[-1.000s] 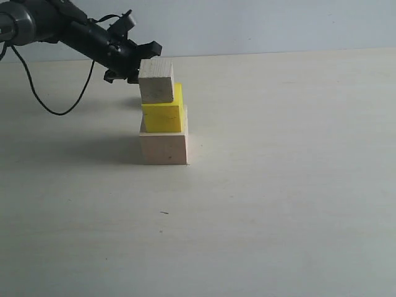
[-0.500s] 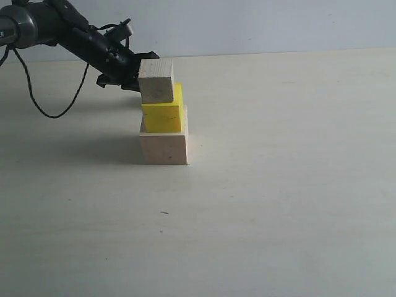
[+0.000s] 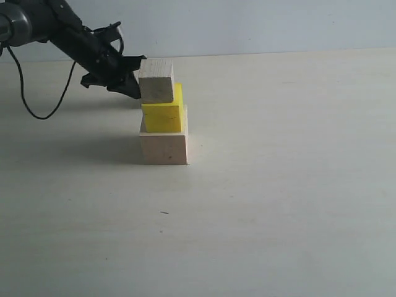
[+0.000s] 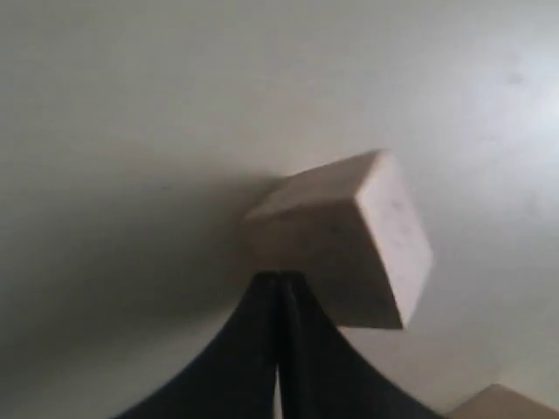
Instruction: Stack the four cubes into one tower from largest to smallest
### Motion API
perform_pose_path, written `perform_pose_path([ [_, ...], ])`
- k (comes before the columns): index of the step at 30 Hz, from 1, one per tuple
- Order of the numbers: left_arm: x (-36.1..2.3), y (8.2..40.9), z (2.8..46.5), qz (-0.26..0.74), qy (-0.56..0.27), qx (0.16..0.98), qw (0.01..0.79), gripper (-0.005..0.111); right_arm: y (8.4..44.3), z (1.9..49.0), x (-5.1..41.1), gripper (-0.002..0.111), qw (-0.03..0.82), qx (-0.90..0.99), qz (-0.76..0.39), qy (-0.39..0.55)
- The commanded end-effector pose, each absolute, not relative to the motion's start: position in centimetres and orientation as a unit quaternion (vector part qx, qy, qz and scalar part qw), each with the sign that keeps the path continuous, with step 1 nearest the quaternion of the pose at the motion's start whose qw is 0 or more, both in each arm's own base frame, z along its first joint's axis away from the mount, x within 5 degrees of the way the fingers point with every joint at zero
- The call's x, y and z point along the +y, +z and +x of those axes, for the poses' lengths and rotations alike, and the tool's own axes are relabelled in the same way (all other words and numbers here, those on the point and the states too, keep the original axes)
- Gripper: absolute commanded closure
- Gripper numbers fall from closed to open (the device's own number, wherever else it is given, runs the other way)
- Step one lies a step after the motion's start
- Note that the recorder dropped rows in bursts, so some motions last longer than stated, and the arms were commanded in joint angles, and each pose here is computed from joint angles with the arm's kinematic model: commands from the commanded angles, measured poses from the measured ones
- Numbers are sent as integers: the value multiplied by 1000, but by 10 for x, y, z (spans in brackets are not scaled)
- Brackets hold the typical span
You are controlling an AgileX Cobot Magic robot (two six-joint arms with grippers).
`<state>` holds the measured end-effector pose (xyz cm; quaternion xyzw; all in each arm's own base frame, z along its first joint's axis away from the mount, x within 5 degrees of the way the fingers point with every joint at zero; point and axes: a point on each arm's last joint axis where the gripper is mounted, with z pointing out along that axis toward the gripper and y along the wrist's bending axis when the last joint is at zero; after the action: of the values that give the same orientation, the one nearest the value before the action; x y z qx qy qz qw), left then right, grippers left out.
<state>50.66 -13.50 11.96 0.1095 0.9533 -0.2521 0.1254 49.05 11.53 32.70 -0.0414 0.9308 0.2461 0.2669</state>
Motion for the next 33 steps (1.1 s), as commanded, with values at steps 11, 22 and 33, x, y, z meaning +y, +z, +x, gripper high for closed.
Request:
perform_pose_path([
  [11,-105,184,512,103,-287,931,202,107,337,487,115,108,278,926,-50,251],
  [22,-139,169,509,127,-323,917,194,107,338,486,118,108,275,921,-51,271],
  [33,-154,151,511,126,-337,911,201,107,338,486,118,108,275,921,-51,271],
])
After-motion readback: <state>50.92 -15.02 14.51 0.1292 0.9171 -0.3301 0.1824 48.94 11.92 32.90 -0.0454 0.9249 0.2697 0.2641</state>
